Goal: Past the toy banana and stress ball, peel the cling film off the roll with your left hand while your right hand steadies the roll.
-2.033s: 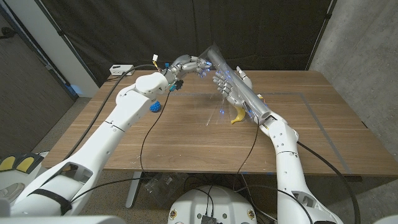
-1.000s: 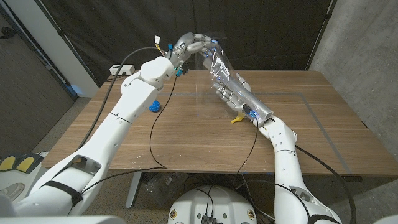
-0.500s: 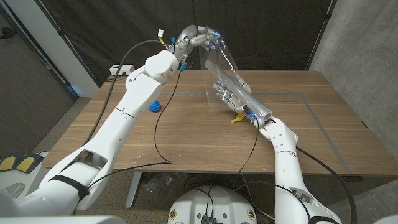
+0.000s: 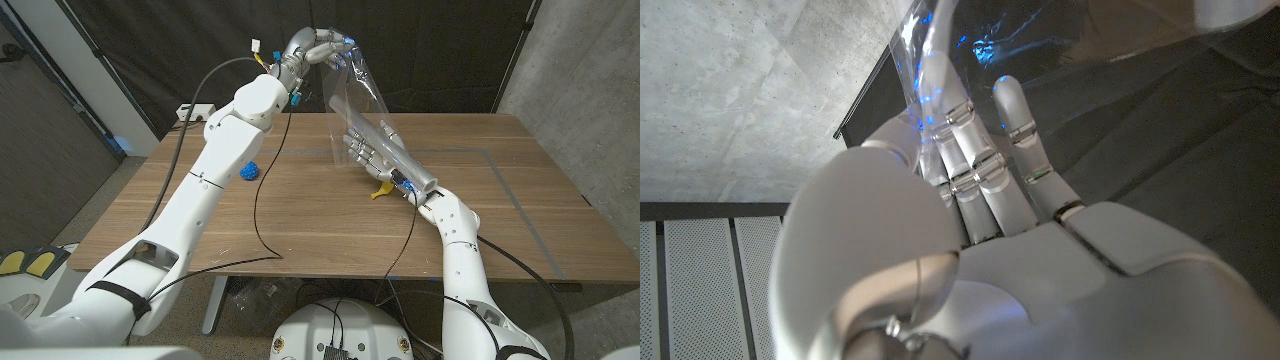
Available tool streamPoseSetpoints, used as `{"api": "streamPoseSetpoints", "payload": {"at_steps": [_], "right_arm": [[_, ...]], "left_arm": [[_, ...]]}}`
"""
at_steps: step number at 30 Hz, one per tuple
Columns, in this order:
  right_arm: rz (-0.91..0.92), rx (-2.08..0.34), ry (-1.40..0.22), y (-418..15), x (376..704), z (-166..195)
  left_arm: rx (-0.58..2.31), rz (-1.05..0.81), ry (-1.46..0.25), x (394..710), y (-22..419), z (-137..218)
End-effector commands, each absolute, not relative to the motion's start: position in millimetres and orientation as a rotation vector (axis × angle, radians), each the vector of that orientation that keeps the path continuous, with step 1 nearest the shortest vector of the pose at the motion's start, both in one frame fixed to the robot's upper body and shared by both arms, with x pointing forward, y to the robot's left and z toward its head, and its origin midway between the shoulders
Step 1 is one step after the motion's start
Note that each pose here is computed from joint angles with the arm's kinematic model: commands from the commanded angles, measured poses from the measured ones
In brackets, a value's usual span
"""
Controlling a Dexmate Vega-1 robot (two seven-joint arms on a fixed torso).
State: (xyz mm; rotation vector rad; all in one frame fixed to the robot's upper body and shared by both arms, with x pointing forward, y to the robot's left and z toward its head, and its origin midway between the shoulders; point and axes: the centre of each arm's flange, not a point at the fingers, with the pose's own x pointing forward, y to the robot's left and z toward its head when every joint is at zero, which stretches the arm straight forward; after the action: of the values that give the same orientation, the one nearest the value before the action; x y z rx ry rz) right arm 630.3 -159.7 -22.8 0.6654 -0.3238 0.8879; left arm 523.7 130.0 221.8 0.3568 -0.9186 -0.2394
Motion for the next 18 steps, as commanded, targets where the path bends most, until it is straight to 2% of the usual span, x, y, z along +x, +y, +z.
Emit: {"api": "streamPoseSetpoints", "payload": {"at_steps": [1,18], "right_arm": [[0.884,0.671,-0.326,-158.6,633.5,-21.9],[0.877,0.666,-0.336,-155.4,638.6,-15.9]], "left_arm": [[0.319,-0.227,-0.991,512.3,131.7,236.4],[0.290,-0.229,-1.043,509.2,135.6,246.1]]}}
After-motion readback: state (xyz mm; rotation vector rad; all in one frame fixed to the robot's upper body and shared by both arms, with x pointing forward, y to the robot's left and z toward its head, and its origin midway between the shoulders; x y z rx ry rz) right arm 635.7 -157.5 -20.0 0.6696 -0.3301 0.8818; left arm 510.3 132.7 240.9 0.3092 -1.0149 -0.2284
